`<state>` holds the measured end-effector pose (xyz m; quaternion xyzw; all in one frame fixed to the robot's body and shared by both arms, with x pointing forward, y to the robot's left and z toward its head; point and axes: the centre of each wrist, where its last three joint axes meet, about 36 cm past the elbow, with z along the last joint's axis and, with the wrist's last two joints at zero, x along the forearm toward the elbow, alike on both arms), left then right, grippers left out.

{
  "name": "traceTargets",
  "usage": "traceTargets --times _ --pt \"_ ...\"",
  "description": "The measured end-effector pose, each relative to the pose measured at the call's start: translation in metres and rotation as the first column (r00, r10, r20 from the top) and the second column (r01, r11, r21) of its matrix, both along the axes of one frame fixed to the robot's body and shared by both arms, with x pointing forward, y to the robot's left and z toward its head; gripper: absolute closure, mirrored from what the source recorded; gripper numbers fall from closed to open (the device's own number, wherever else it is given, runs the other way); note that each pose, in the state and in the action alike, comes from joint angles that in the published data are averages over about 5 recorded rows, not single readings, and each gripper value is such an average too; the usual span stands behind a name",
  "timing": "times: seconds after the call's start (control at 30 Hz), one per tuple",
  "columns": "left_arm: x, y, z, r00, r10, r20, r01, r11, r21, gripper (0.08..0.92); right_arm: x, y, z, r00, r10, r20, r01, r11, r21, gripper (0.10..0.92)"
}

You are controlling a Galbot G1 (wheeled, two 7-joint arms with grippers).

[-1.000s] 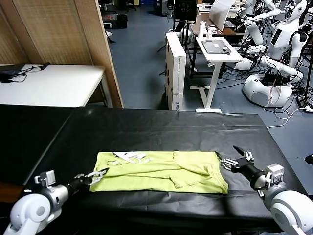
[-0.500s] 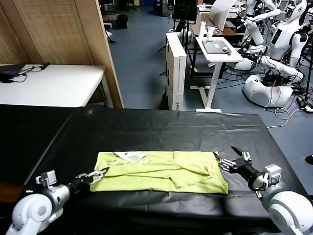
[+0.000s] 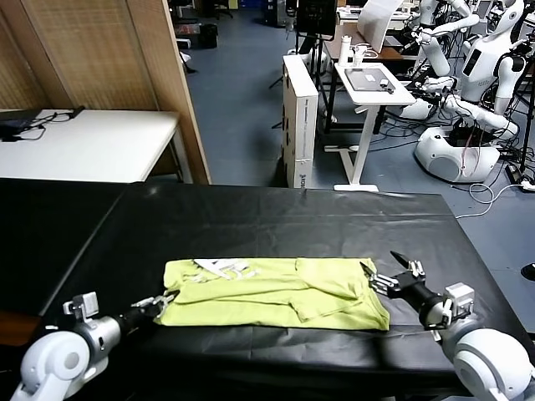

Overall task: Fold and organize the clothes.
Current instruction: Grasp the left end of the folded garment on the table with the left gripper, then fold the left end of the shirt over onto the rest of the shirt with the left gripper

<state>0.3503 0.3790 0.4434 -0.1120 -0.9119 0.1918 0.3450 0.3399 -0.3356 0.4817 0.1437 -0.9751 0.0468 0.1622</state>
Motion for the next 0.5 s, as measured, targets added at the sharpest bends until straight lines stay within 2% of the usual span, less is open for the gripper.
traceTargets --times 0.27,0.4,0.5 --pt "-0.004 0.037 0.016 0.9989 0.047 -0.001 -0.047 0.997 0.064 0.824 0.004 0.001 -0.015 1.000 -0.022 0.004 0.022 1.000 0.003 0.115" --pt "-0.007 0.057 0.034 0.9946 0.091 0.051 -0.097 0.986 0.139 0.824 0.006 0.004 -0.020 1.000 -0.028 0.010 0.028 1.000 0.013 0.115" --pt "-0.008 0.054 0.046 0.9902 0.108 0.088 -0.122 0.978 0.167 0.824 0.004 0.004 -0.024 0.999 -0.037 0.026 0.036 0.999 0.029 0.115"
